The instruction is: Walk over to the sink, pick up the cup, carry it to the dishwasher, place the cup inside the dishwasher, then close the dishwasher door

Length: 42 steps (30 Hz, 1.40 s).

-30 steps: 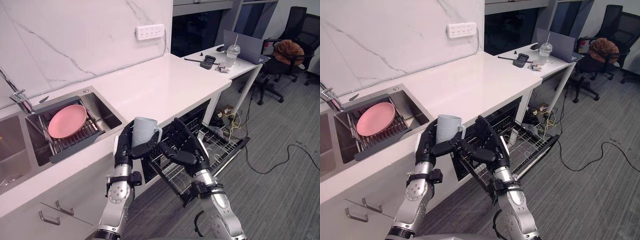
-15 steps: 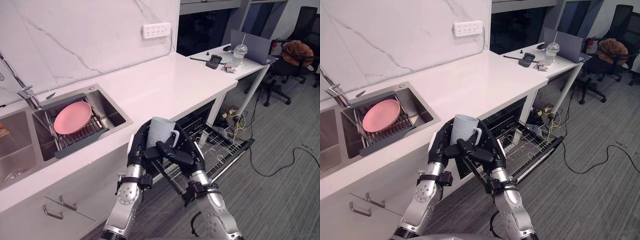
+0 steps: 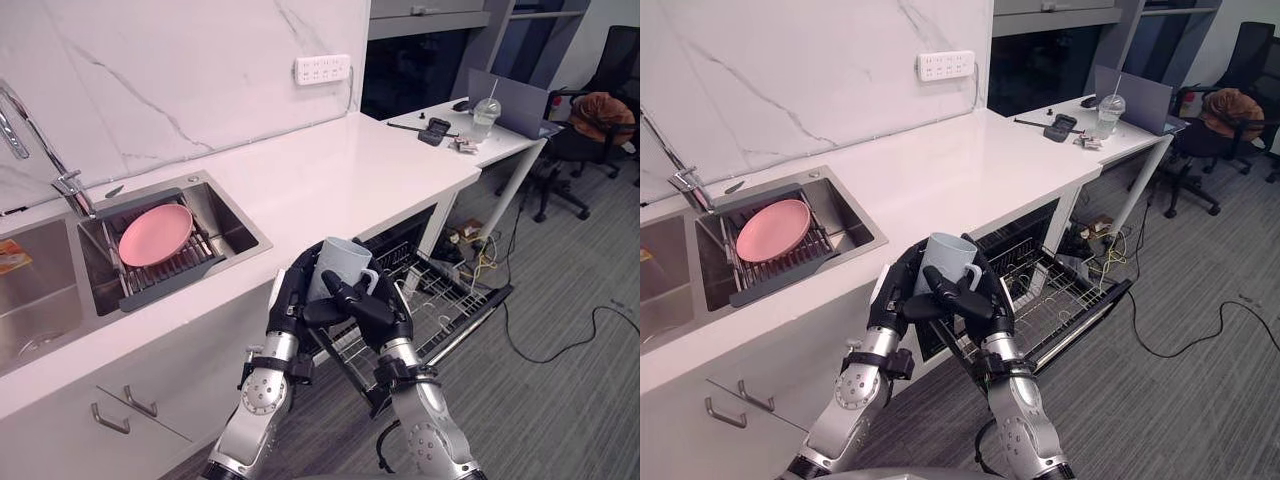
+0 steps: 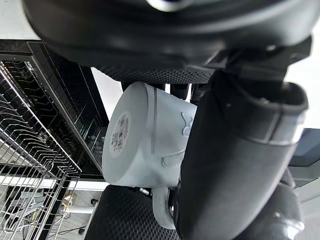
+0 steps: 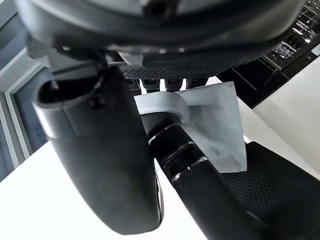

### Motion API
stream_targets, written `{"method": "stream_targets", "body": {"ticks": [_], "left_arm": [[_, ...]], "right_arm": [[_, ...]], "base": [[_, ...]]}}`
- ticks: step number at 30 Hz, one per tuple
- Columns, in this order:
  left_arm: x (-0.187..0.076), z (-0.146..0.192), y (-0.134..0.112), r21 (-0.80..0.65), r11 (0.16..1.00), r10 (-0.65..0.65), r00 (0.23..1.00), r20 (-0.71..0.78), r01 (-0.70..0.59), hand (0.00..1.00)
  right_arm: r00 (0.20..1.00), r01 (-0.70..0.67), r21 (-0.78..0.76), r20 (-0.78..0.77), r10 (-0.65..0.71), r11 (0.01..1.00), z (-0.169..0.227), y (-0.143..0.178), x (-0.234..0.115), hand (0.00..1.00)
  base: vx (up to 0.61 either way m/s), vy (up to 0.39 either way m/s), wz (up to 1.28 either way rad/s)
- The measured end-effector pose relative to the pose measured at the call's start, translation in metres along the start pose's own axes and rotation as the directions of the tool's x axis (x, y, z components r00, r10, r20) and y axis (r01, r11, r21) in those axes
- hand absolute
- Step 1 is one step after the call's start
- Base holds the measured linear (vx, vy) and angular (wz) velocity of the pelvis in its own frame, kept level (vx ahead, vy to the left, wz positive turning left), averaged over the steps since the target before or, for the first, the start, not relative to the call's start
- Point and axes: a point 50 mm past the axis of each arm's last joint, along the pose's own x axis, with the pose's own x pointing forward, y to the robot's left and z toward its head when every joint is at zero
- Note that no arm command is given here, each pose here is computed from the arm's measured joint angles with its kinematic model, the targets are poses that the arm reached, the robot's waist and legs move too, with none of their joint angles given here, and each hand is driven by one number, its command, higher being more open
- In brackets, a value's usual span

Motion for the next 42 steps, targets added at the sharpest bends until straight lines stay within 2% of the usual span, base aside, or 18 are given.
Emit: {"method": "stream_targets", "body": {"ticks": [9, 14, 15, 19, 31, 32, 42], "left_arm": [[-0.002, -0.001, -0.002, 0.019, 0.999, -0.031, 1.000, -0.002, 0.031, 0.30], [-0.002, 0.001, -0.002, 0.088, 0.994, -0.062, 0.998, 0.011, 0.060, 0.30], [-0.001, 0.002, -0.002, 0.107, 0.992, -0.069, 0.997, 0.016, 0.067, 0.30], [0.007, 0.010, -0.001, 0.215, 0.971, -0.122, 0.991, 0.059, 0.106, 0.30], [0.014, 0.021, -0.002, 0.285, 0.951, -0.153, 0.982, 0.108, 0.117, 0.30], [0.014, 0.021, -0.002, 0.285, 0.951, -0.153, 0.982, 0.108, 0.116, 0.90], [0.015, 0.039, -0.007, 0.218, 0.973, -0.112, 0.975, 0.192, 0.069, 0.90]], "right_arm": [[1.000, 0.012, 0.062, 0.007, -0.013, 0.998, 0.003, -0.001, 0.008, 0.90], [1.000, 0.007, 0.045, -0.011, -0.007, 0.999, 0.004, -0.003, 0.009, 0.90], [1.000, 0.006, 0.040, -0.014, -0.006, 0.999, 0.004, -0.003, 0.009, 0.30], [0.999, -0.023, 0.005, -0.029, 0.023, 1.000, 0.009, -0.004, 0.013, 0.30], [0.999, -0.036, -0.005, -0.005, 0.036, 0.999, 0.017, -0.005, 0.022, 0.30], [0.999, -0.037, -0.004, -0.005, 0.037, 0.999, 0.018, -0.005, 0.022, 0.30], [0.992, -0.080, -0.040, 0.096, 0.083, 0.996, 0.039, 0.004, 0.025, 0.30]], "base": [[0.00, -0.001, 0.01], [0.00, 0.000, 0.00], [0.00, 0.000, 0.00], [0.00, 0.000, 0.00], [0.00, 0.000, 0.00], [0.00, 0.000, 0.00], [0.00, 0.002, -0.01]]}}
